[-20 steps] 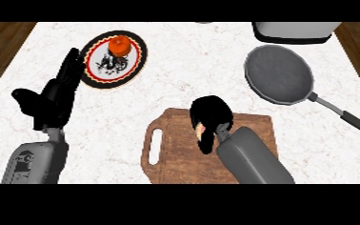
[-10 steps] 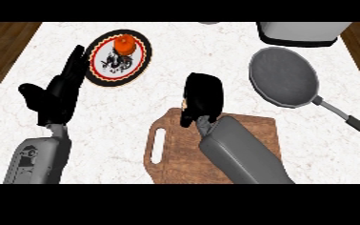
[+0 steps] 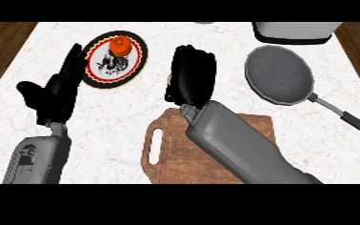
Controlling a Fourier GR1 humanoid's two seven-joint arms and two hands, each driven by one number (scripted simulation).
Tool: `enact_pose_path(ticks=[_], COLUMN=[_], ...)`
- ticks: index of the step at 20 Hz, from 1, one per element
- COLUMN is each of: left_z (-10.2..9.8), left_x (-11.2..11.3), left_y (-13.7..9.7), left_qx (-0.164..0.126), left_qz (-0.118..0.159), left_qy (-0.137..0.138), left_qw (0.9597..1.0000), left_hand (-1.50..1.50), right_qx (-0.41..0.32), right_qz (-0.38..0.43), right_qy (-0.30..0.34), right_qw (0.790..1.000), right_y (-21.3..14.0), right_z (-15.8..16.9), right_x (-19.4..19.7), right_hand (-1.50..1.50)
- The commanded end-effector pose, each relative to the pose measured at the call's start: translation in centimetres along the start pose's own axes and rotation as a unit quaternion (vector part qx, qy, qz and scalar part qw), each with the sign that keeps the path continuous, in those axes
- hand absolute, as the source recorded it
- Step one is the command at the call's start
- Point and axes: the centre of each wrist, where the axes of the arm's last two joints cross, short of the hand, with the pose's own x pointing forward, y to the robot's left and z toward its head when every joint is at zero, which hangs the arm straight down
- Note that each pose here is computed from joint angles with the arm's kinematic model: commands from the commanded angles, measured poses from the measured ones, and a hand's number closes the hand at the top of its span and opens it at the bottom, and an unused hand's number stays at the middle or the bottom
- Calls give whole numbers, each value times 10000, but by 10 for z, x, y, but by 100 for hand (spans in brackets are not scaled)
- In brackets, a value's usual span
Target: Pick the cupcake from the cutting board and place it in the pan
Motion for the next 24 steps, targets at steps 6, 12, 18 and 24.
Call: enact_pose_path(ticks=[6, 12, 18, 24], left_z=[10, 11, 14, 12], left_x=[-8, -4, 3, 1], left_y=[11, 14, 19, 10], left_qx=[122, 118, 42, 10], left_qz=[-63, 10, -31, -15], left_qy=[33, 82, -6, -76], left_qw=[9999, 9999, 10000, 10000], left_hand=[0, 0, 0, 0], right_qx=[-1088, -1235, -1391, -1441], right_qz=[-1611, -1094, -453, -177], right_qy=[1161, 1414, 1676, 1954], right_qw=[9740, 9761, 9749, 9699], right_y=[-32, -10, -12, 1], right_z=[-47, -80, -106, -125], right_x=[-54, -142, -233, -303], right_hand=[150, 150, 150, 150])
